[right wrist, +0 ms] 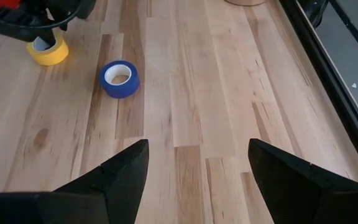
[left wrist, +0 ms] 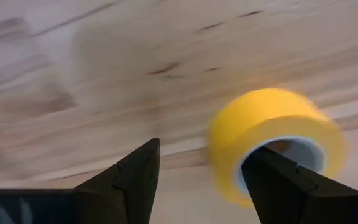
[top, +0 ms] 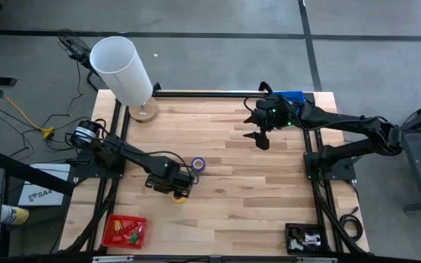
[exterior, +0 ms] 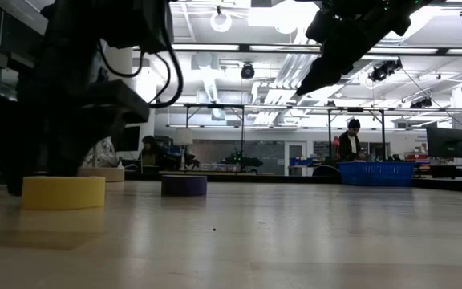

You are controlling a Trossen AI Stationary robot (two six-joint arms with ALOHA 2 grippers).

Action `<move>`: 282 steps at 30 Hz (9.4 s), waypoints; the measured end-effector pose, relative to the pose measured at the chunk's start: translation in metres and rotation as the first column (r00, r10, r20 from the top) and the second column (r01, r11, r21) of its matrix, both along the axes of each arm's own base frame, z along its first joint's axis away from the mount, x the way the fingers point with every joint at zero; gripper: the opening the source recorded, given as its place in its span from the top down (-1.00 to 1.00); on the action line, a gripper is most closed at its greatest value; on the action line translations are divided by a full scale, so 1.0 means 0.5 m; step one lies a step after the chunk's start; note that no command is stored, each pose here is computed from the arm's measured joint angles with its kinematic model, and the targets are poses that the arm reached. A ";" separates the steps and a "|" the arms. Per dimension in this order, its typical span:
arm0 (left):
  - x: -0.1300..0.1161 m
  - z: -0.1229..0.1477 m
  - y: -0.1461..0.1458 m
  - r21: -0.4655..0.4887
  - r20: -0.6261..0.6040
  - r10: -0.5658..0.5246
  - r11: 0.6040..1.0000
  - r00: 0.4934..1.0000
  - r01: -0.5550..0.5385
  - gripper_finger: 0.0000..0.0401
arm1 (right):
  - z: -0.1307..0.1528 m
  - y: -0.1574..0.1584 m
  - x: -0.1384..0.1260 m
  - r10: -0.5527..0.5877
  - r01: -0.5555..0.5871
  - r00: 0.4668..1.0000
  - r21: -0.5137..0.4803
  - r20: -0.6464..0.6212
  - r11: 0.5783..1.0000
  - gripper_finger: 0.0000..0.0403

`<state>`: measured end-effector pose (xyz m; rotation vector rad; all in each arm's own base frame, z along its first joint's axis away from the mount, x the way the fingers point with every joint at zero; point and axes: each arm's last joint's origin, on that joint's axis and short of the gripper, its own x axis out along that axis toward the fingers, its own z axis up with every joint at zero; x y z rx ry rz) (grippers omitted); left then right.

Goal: Pick and place Stapler, Stapler remover, tape
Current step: Put the yellow tape into the blue bin, then put the blue tape into the blue bin

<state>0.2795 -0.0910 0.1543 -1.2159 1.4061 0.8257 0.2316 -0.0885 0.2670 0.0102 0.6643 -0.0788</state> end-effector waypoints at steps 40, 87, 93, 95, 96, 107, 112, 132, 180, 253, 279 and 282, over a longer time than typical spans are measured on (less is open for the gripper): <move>0.084 0.134 0.030 0.440 0.199 -0.181 0.895 0.963 0.077 0.78 | -0.001 0.000 -0.001 0.000 0.000 1.000 0.003 -0.005 1.000 -0.32; 0.221 0.473 0.301 0.959 0.268 -0.759 0.272 0.593 -0.085 0.80 | 0.144 0.024 -0.025 0.166 -0.154 0.824 -0.068 0.542 0.986 -0.31; 0.223 0.478 0.300 0.957 0.282 -0.762 0.269 0.584 -0.111 0.80 | 0.150 0.024 -0.024 0.168 -0.162 0.805 -0.062 0.569 0.985 -0.20; 0.223 0.478 0.300 0.957 0.283 -0.762 0.268 0.583 -0.113 0.80 | 0.152 0.025 -0.024 0.172 -0.173 0.799 -0.055 0.576 0.983 -0.14; 0.223 0.479 0.300 0.957 0.283 -0.762 0.269 0.582 -0.113 0.80 | 0.152 0.025 -0.024 0.177 -0.179 0.798 -0.054 0.577 0.982 -0.10; 0.226 0.484 0.299 0.953 0.299 -0.778 0.271 0.553 -0.135 0.79 | 0.152 0.026 -0.024 0.192 -0.198 0.793 -0.052 0.578 0.979 0.34; 0.226 0.487 0.298 0.955 0.294 -0.787 0.260 0.543 -0.140 0.79 | 0.152 0.026 -0.024 0.187 -0.200 0.793 -0.042 0.579 0.979 0.57; 0.227 0.485 0.298 0.984 0.178 -0.841 0.164 0.511 -0.074 0.39 | 0.151 0.017 -0.028 0.148 -0.182 0.803 0.001 0.577 0.983 0.83; 0.096 0.483 0.295 0.935 -0.127 -0.696 0.154 0.706 0.321 -0.29 | 0.002 -0.263 -0.159 -0.807 0.882 0.471 0.198 -0.357 0.427 0.83; 0.060 0.454 0.292 0.842 -0.262 -0.655 0.205 0.709 0.500 -0.29 | -0.094 -0.426 -0.188 -0.611 0.929 0.370 0.260 -0.700 0.264 0.26; 0.031 0.433 0.284 0.767 -0.105 -0.526 0.498 0.844 0.406 -0.29 | 0.112 -0.321 -0.176 -0.760 0.810 0.581 0.299 -0.290 0.505 0.26; 0.035 0.424 0.281 0.729 -0.031 -0.486 0.587 0.874 0.352 -0.29 | 0.133 -0.303 -0.173 -0.756 0.786 0.610 0.298 -0.238 0.541 0.26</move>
